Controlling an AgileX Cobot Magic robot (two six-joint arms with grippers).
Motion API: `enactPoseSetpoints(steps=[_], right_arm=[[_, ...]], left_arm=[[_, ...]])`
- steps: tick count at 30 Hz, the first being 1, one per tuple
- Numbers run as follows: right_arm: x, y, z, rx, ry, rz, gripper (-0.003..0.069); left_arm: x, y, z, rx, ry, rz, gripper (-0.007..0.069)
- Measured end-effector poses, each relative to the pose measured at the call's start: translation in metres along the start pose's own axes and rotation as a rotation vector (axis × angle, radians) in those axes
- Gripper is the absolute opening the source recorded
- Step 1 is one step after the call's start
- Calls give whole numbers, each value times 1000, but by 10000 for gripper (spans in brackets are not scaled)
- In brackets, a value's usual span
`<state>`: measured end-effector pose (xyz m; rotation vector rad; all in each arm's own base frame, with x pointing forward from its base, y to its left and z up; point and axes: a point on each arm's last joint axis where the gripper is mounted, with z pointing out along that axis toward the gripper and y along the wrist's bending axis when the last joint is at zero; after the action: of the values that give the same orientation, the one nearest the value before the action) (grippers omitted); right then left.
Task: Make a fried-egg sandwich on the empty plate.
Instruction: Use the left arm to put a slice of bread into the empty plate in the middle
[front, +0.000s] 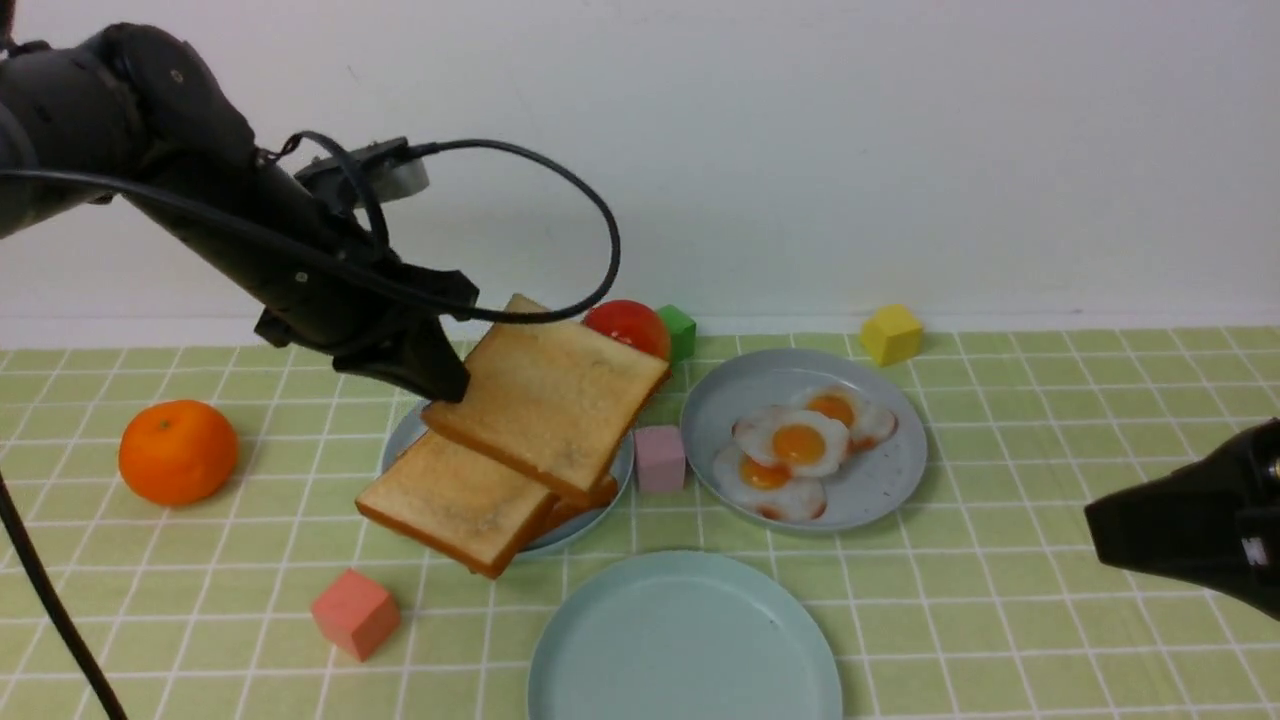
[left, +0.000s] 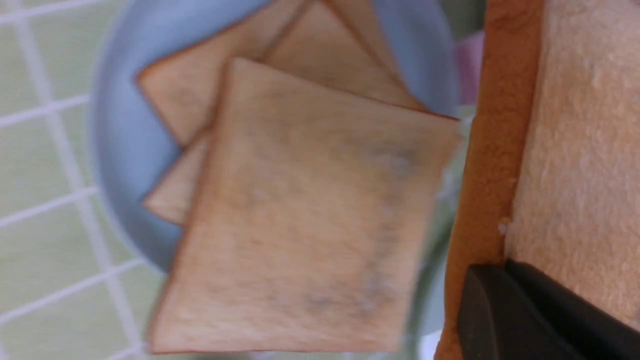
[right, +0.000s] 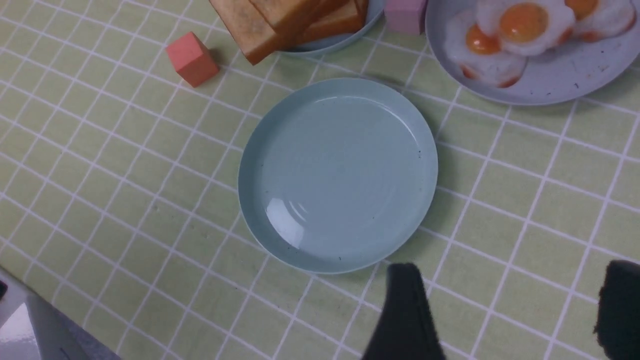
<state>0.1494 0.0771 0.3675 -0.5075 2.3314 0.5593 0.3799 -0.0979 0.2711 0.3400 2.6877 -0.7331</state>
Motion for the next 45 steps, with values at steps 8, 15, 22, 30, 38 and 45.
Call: enactPoseSetpoints(steps=[8, 15, 22, 30, 38, 45], right_arm=[[0, 0, 0, 4, -1, -2, 501], [0, 0, 0, 4, -1, -2, 501], [0, 0, 0, 5, -1, -3, 501], [-1, -1, 0, 8, -14, -3, 501], [-5, -2, 0, 18, -57, -2, 501], [-9, -4, 2, 27, -80, 39, 501]], left_arm=[[60, -36, 31, 198, 35, -162, -13], [126, -49, 65, 162, -7, -367, -13], [150, -39, 80, 85, -37, -480, 0], [152, -37, 82, 73, -40, -514, 106], [154, -38, 83, 79, 1, -470, 404], [131, -59, 56, 114, 4, -212, 514]])
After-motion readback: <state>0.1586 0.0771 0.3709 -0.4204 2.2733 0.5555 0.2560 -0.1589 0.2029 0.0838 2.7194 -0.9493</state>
